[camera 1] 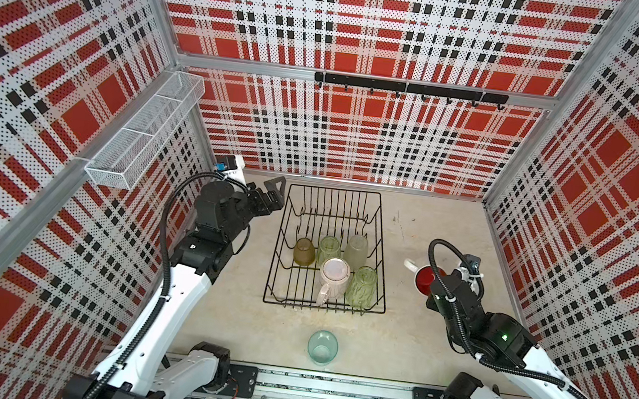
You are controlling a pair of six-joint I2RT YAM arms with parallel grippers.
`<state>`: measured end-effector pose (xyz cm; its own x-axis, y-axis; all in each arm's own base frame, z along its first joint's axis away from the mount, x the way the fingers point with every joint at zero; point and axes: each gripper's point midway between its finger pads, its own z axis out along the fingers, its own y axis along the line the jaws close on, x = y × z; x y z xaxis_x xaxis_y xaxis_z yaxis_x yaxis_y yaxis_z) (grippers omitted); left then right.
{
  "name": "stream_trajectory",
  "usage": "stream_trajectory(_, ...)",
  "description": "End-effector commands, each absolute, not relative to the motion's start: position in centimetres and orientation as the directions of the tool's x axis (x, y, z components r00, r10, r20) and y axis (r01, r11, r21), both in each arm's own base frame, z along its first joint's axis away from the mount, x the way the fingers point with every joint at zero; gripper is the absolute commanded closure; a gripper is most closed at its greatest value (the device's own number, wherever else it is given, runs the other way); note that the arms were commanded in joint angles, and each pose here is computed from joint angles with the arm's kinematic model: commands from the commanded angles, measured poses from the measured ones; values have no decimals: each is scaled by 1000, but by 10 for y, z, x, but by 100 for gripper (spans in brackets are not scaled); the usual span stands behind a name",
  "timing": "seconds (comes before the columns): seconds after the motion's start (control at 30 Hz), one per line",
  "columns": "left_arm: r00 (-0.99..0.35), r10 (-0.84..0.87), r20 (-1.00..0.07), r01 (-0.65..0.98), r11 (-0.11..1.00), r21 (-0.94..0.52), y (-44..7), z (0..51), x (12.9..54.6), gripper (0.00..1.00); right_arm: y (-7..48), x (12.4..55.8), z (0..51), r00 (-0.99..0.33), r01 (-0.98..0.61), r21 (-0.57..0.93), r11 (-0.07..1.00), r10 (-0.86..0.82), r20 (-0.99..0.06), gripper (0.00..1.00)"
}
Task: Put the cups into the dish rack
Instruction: 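Lift the red-lined mug toward the rack while the left gripper approaches it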
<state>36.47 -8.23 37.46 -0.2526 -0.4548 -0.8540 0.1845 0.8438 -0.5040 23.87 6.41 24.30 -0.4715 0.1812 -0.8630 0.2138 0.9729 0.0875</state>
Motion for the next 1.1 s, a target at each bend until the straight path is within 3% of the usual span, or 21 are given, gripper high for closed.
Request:
stream_trajectory(0.0, -334, -458, -824, 337, 759, -558, -112, 390, 357, 2, 64, 259, 317, -216, 186, 101, 977, 141, -966, 100)
stream_trajectory(0.13, -440, -457, -773, 454, 630, -631, -144, 390, 349, 1, 90, 271, 364, -1, 25, 116, 993, 116, -993, 100)
stream_trajectory(0.3, -602, -430, -673, 483, 476, -735, -181, 375, 336, 4, 118, 277, 399, 237, -79, 15, 997, 33, -971, 100)
stream_trajectory(0.6, -787, -185, -589, 529, 288, -798, -257, 346, 285, 14, 180, 286, 410, 350, -274, -166, 947, -63, -935, 100)
stream_trajectory(0.9, -781, -124, -612, 564, 279, -777, -264, 346, 269, 1, 242, 258, 397, 432, -564, -309, 766, -46, -901, 100)
stream_trajectory(1.07, -782, -60, -620, 602, 186, -777, -276, 349, 248, 2, 256, 251, 396, 451, -621, -341, 706, -34, -892, 100)
